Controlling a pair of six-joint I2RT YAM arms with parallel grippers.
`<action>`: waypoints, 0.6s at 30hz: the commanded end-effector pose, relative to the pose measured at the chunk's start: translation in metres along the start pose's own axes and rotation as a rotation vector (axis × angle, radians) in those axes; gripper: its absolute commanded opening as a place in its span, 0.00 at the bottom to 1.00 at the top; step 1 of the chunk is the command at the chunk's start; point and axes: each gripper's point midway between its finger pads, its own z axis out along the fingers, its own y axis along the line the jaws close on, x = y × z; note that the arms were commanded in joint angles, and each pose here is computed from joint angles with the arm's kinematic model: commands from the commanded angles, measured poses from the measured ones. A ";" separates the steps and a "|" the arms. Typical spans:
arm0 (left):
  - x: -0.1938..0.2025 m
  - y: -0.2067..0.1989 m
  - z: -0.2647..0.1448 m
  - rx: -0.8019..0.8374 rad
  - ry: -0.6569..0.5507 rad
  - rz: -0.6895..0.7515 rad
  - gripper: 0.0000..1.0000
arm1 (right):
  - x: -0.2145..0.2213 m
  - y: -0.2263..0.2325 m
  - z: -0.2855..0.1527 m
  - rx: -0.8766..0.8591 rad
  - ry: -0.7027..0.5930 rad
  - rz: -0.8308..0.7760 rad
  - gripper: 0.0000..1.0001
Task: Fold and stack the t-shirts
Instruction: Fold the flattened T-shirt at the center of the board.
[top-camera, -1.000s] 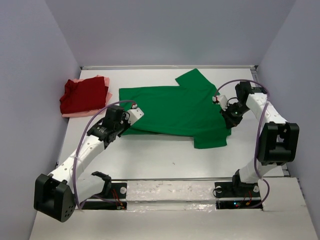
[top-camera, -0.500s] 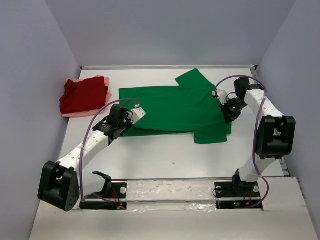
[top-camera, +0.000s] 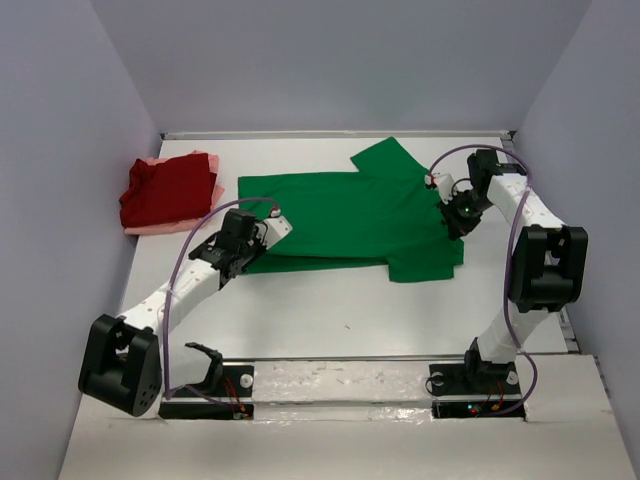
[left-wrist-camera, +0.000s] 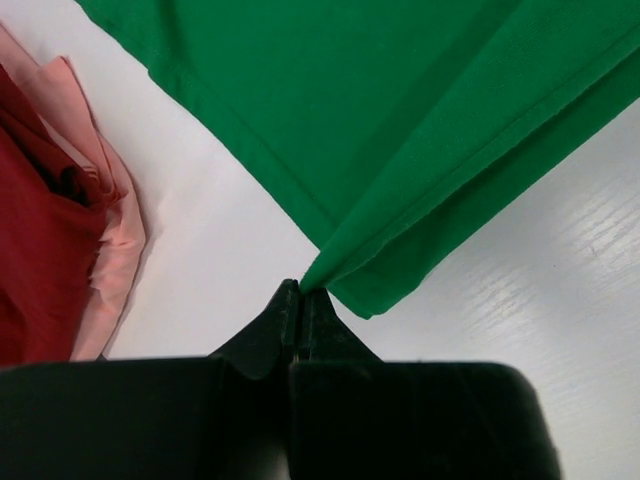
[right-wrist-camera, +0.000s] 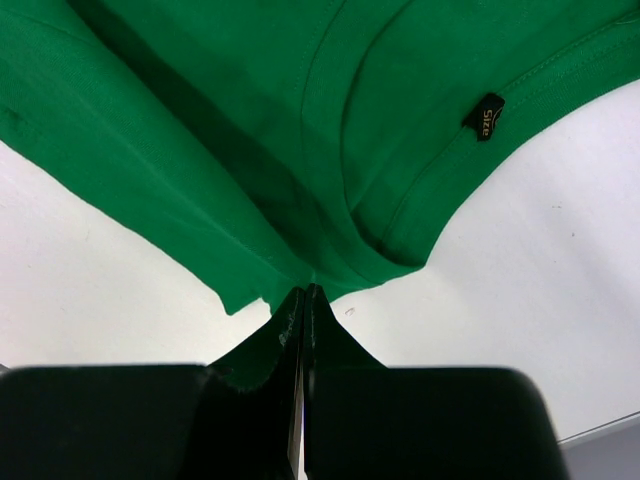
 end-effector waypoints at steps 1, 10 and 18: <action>-0.012 0.020 -0.016 -0.067 -0.046 -0.005 0.00 | -0.011 -0.001 -0.023 0.041 -0.051 -0.010 0.00; -0.022 0.021 -0.049 -0.027 -0.097 0.017 0.00 | 0.005 0.028 -0.055 0.042 -0.050 -0.027 0.00; -0.010 0.008 -0.068 0.032 -0.090 0.062 0.00 | 0.018 0.048 -0.078 0.047 -0.037 -0.035 0.00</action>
